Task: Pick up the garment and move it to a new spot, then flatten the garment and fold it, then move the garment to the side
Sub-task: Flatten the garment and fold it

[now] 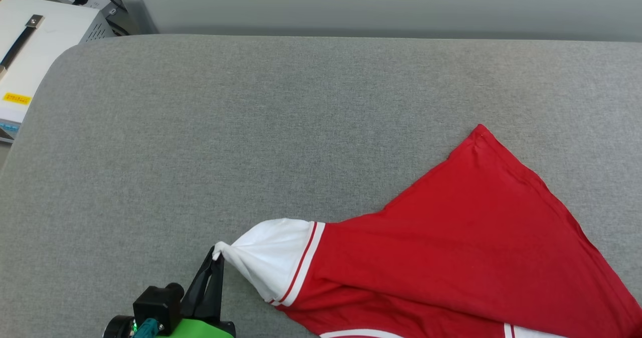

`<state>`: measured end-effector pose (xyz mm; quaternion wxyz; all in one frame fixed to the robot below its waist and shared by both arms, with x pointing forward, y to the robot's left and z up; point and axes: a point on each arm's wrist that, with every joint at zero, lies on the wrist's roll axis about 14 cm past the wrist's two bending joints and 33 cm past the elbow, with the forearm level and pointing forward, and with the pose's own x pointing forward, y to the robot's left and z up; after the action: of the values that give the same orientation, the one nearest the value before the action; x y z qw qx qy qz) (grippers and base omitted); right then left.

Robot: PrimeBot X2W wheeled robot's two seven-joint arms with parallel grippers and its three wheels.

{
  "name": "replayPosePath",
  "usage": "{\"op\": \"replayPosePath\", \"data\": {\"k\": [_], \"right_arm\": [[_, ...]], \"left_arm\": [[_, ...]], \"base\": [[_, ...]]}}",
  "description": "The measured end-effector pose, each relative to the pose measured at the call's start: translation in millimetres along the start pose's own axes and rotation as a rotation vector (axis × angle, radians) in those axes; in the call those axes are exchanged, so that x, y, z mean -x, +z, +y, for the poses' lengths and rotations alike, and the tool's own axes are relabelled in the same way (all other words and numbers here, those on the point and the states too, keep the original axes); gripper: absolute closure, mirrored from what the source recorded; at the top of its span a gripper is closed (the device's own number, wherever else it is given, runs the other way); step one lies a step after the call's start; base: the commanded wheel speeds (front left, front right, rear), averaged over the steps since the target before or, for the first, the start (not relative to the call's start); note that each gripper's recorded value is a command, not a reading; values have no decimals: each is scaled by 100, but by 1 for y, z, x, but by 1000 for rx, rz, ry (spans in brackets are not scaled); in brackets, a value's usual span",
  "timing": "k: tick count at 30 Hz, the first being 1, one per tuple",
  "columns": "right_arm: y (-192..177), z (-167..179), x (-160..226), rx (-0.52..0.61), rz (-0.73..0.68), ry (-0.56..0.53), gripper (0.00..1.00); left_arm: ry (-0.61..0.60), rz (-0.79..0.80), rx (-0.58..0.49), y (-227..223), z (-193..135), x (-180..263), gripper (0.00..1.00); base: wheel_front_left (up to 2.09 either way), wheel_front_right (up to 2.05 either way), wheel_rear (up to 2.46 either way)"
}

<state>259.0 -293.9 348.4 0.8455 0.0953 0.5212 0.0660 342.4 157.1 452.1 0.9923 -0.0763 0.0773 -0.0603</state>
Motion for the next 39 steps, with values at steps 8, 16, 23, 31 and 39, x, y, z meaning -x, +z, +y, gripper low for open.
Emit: {"op": "replayPosePath", "data": {"k": [8,16,23,31,39], "right_arm": [[20,-2,0,-60,-132,-18,0],[142,7,42,107,-484,-20,0],[223,61,63,334,-595,42,0],[249,127,20,535,-355,117,0],[251,149,-44,640,-90,84,0]], "left_arm": [[0,8,0,-2,0,0,100],[-7,8,3,-1,-2,0,100],[-6,13,5,-3,-3,-3,100],[-13,-11,-4,4,-3,-17,100],[0,-22,-2,5,3,-29,100]], "base": [[0,0,0],[0,0,0],[0,0,0],[0,0,0],[0,0,0]]}}
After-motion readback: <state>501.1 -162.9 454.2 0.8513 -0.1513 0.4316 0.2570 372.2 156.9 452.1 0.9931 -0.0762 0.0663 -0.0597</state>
